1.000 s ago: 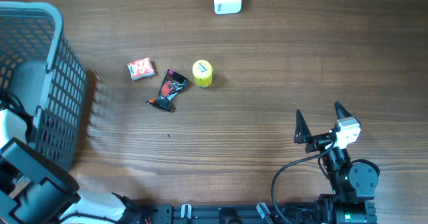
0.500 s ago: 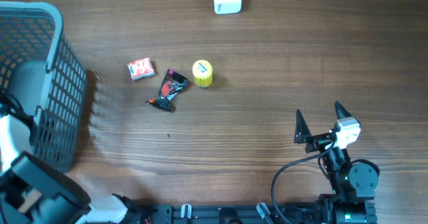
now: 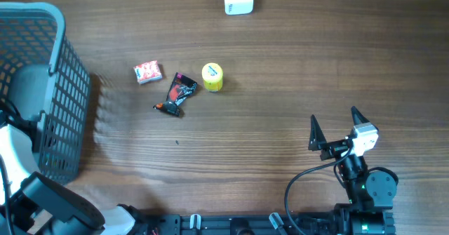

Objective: Scan the item barcode

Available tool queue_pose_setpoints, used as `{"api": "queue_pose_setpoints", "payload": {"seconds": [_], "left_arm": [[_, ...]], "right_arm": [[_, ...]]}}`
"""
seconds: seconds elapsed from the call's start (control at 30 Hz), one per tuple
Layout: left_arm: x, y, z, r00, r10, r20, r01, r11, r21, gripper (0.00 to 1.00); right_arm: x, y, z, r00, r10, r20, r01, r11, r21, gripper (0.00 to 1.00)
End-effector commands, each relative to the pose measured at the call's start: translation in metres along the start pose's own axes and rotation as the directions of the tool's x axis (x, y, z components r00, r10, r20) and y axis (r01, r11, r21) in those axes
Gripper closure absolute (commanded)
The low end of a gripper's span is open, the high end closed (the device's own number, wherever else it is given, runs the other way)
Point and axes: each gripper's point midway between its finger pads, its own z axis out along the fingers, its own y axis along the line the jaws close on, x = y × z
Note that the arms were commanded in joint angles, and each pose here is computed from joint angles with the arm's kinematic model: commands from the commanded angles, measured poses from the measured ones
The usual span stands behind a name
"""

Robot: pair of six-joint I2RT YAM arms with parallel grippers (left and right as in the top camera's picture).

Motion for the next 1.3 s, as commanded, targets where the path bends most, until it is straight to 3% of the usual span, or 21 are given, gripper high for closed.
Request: {"api": "queue_pose_setpoints", "payload": {"seconds": [0.0, 0.57, 0.73, 0.83, 1.27], "left_arm": [[0.002, 0.005, -0.004, 1.0, 0.013, 0.006, -0.013, 1.0, -0.022, 0.0], [0.016, 0.019, 0.008, 1.0, 0.018, -0.021, -0.019, 0.997, -0.075, 0.02], [0.018, 0.02, 0.01, 1.0, 0.018, -0.022, -0.02, 0.997, -0.076, 0.1], [0.017, 0.019, 0.01, 1.0, 0.018, -0.019, -0.019, 0.997, -0.074, 0.25], [0.013, 0.016, 0.01, 1.0, 0.015, -0.001, -0.015, 0.998, -0.062, 0.42]], "right_arm": [[-0.001, 0.003, 0.0, 1.0, -0.006, 0.006, 0.006, 1.0, -0.017, 0.0], [-0.001, 0.003, 0.0, 1.0, -0.006, 0.006, 0.006, 1.0, -0.017, 0.0], [-0.001, 0.003, 0.0, 1.0, -0.006, 0.006, 0.006, 1.0, -0.017, 0.0], [-0.001, 0.003, 0.0, 1.0, -0.006, 0.006, 0.006, 1.0, -0.017, 0.0], [-0.001, 0.003, 0.0, 1.0, -0.006, 0.006, 0.006, 1.0, -0.017, 0.0]]}}
